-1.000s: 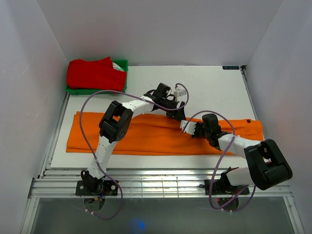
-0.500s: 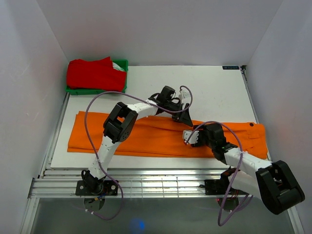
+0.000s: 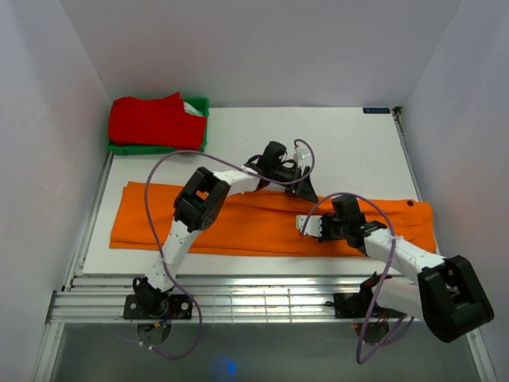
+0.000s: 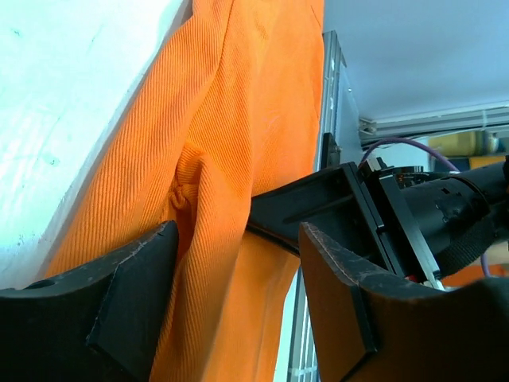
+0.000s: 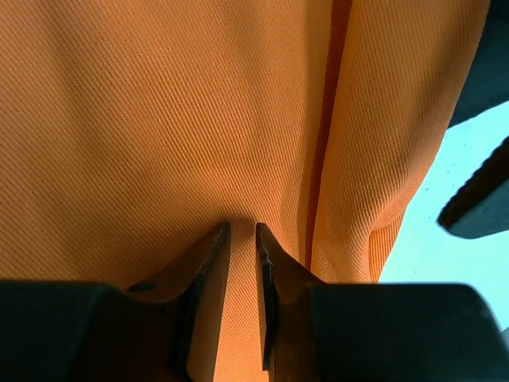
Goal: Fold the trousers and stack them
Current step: Fold the trousers
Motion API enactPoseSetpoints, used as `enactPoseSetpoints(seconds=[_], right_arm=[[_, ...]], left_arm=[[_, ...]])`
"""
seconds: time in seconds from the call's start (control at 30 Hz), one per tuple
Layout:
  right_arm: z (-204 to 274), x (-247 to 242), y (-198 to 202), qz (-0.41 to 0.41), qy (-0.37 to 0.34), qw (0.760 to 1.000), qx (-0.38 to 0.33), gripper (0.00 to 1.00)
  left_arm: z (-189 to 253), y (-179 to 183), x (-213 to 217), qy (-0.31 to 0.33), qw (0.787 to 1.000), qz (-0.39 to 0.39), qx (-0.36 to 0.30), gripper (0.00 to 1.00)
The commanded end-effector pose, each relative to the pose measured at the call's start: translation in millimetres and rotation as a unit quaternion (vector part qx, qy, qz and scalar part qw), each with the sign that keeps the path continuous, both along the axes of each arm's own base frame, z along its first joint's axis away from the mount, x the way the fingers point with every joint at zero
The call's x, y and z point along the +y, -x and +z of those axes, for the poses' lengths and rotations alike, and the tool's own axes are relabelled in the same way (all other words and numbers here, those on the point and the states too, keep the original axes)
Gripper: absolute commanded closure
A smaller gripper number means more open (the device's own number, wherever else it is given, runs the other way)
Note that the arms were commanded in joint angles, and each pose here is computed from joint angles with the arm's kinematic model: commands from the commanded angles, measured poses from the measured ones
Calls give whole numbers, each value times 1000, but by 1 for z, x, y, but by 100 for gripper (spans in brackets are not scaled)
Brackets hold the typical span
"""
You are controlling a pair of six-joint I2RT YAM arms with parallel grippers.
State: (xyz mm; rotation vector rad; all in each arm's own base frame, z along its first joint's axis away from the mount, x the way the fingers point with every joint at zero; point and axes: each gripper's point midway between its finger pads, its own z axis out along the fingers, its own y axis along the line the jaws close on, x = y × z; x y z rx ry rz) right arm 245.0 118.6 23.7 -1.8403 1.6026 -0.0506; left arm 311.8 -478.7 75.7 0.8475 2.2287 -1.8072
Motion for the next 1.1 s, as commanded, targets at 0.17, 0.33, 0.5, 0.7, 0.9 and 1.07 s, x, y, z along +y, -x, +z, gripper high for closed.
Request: enactPoseSetpoints(seconds=[0.17, 0.33, 0.5, 0.7, 0.9, 1.07], right_arm=[[-48, -26, 53, -8, 74, 983, 166, 75], [-51, -28, 57, -3, 86, 980, 179, 77], [-54, -31, 66, -2, 92, 976, 197, 78], [-46, -25, 63, -5, 74, 978, 197, 75], [35, 22, 18, -59, -83, 975, 196, 56], [107, 20, -20, -128, -204, 954, 180, 43]], left_arm=[[40, -10, -17, 92, 996, -19, 13, 26], [52, -33, -18, 144, 989, -6, 14, 26], [67, -61, -7, 182, 983, 31, 13, 25], [93, -100, 16, 204, 976, 68, -43, 27], [117, -148, 81, 119, 963, 144, -193, 25], [155, -144, 152, -7, 898, 146, -415, 32]])
